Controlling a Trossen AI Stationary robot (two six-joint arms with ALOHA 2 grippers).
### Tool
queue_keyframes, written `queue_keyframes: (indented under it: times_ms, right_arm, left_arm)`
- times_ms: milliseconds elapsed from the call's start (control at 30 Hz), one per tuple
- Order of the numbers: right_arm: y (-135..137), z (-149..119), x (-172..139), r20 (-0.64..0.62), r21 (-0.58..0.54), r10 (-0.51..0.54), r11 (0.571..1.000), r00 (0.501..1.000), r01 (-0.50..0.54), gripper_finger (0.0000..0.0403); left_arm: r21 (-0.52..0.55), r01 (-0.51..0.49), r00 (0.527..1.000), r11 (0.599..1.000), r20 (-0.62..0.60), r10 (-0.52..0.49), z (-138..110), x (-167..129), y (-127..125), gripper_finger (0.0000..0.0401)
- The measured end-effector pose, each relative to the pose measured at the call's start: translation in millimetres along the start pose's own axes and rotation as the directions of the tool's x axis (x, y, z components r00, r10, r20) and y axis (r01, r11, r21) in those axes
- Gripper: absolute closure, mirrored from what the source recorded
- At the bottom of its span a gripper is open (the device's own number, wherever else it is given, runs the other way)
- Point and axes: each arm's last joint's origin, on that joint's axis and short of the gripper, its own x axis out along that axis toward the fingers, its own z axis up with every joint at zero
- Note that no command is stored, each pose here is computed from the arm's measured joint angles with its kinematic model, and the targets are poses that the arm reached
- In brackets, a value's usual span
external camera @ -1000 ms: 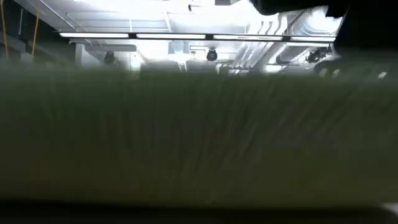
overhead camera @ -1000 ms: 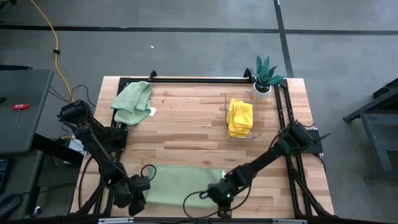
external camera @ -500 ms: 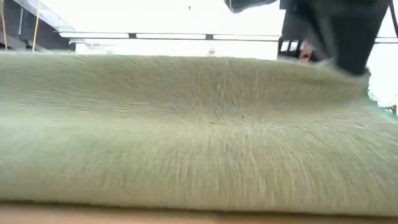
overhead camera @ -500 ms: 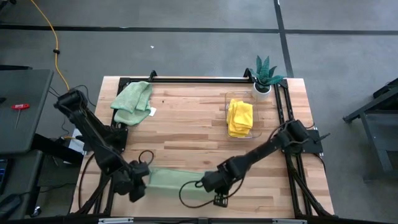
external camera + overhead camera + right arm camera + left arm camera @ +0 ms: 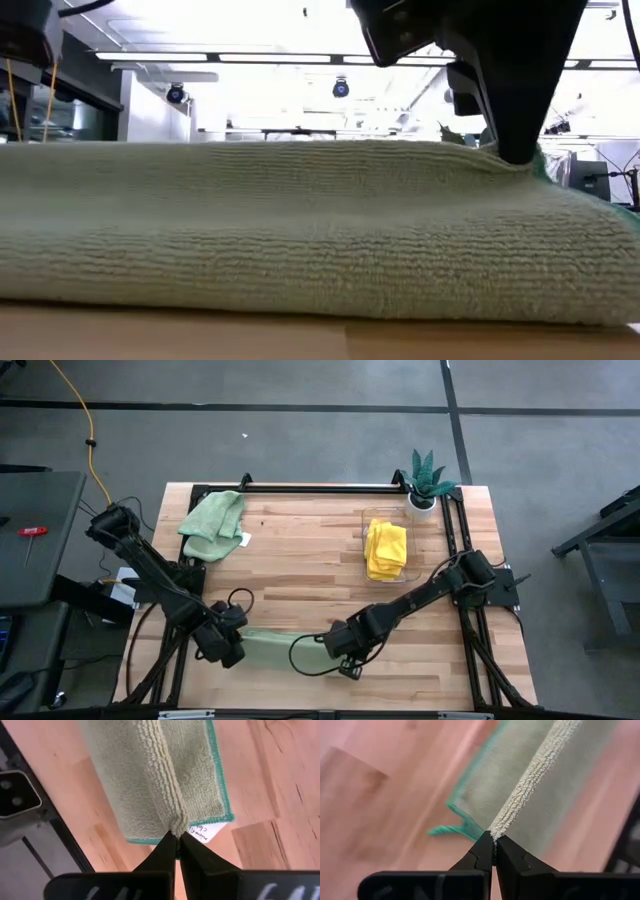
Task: Fold microfiber towels
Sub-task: Fold the bottom green microfiber towel
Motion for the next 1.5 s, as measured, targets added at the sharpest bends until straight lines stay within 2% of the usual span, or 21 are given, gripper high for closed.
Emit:
queue_keyframes:
  times_ms: [300,533,700,833,1000,1133,1300,1400,1500]
  right_arm:
    - [-1,0,0,0.018,0.064,-0.025,0.998,1.000,0.024,0.0403]
    - [-3,3,0,0.075,0.048,-0.072,0.996,0.995,0.069,0.0401]
    - [-5,5,-1,0.081,0.033,-0.077,0.997,0.994,0.075,0.0380]
    - [-9,3,-1,0.089,0.040,-0.136,0.990,0.987,0.133,0.0346]
    - [-19,1,-3,0.073,0.093,-0.246,0.966,0.966,0.239,0.0273]
    - [-26,2,-5,0.074,0.021,-0.303,0.953,0.950,0.303,0.0211]
    - [-28,-7,-6,0.019,-0.075,-0.361,0.929,0.932,0.362,0.0159]
    - [-22,-23,-3,-0.005,-0.114,-0.402,0.910,0.916,0.399,0.0148]
    - [-19,-47,2,-0.021,-0.091,-0.399,0.914,0.917,0.395,0.0147]
  left_arm:
    - [-0.025,-0.026,0.998,0.999,0.050,0.027,7,1,3,0.0397]
    - [-0.030,-0.030,0.998,0.999,0.047,0.032,7,1,3,0.0385]
    - [-0.050,-0.073,0.997,0.996,0.036,0.075,4,0,8,0.0366]
    - [-0.039,-0.111,0.993,0.993,0.033,0.112,3,0,11,0.0347]
    - [-0.021,-0.180,0.983,0.983,0.027,0.181,2,-1,18,0.0309]
    - [0.025,-0.216,0.976,0.976,0.023,0.215,4,-4,23,0.0273]
    - [0.088,-0.141,0.990,0.986,0.020,0.140,8,-18,24,0.0237]
    - [0.116,-0.067,0.997,0.991,0.053,0.061,7,-31,24,0.0226]
    - [0.162,0.020,0.989,0.987,0.142,-0.043,3,-46,20,0.0224]
